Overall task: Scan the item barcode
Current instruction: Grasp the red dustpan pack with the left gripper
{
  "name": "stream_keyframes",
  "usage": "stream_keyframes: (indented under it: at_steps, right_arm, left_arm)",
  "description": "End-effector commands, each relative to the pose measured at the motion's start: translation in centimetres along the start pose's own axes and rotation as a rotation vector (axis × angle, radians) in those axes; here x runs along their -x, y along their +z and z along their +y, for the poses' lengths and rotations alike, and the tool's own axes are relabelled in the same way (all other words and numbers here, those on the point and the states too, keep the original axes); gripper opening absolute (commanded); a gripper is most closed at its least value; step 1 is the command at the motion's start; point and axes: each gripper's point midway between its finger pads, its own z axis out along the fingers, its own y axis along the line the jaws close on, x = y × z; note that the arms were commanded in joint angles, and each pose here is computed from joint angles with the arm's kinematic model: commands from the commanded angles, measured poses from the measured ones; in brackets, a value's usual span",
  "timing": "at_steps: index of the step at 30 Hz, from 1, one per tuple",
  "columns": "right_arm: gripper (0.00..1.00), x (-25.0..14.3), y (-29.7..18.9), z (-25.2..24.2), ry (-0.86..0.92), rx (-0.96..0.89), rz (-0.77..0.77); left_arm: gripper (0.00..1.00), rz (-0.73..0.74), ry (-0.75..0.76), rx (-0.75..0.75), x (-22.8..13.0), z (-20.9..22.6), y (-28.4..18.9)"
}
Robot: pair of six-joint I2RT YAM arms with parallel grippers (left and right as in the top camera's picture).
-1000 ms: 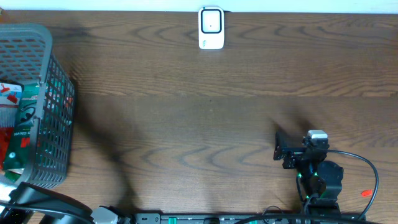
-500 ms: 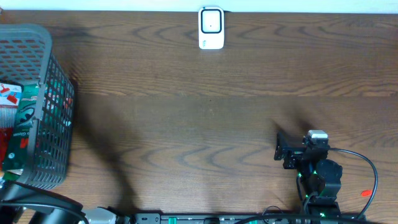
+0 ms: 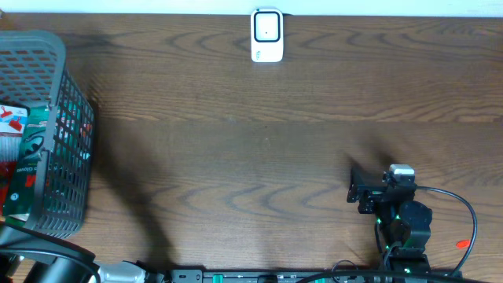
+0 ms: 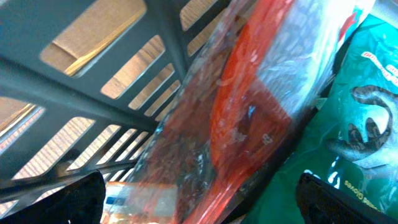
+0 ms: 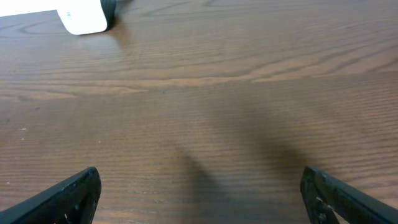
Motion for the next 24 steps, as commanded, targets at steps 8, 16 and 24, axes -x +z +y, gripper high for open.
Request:
stream_keyframes:
  at_steps: [8, 16, 24]
  right_arm:
    - [0.99, -0.2, 0.0, -0.2, -0.01, -0.015, 0.007]
    - [0.99, -0.4, 0.1, -0.3, -0.01, -0.015, 0.013]
    - [0.99, -0.7, 0.1, -0.4, -0.008, -0.024, 0.028]
  left_arm:
    - [0.93, 0.016, 0.027, -0.078, -0.4, -2.4, 1.6]
    - [0.93, 0.06, 0.032, -0.191, -1.7, -5.2, 4.4]
    - [0.93, 0.035, 0.045, -0.187, -1.1, -5.3, 4.7]
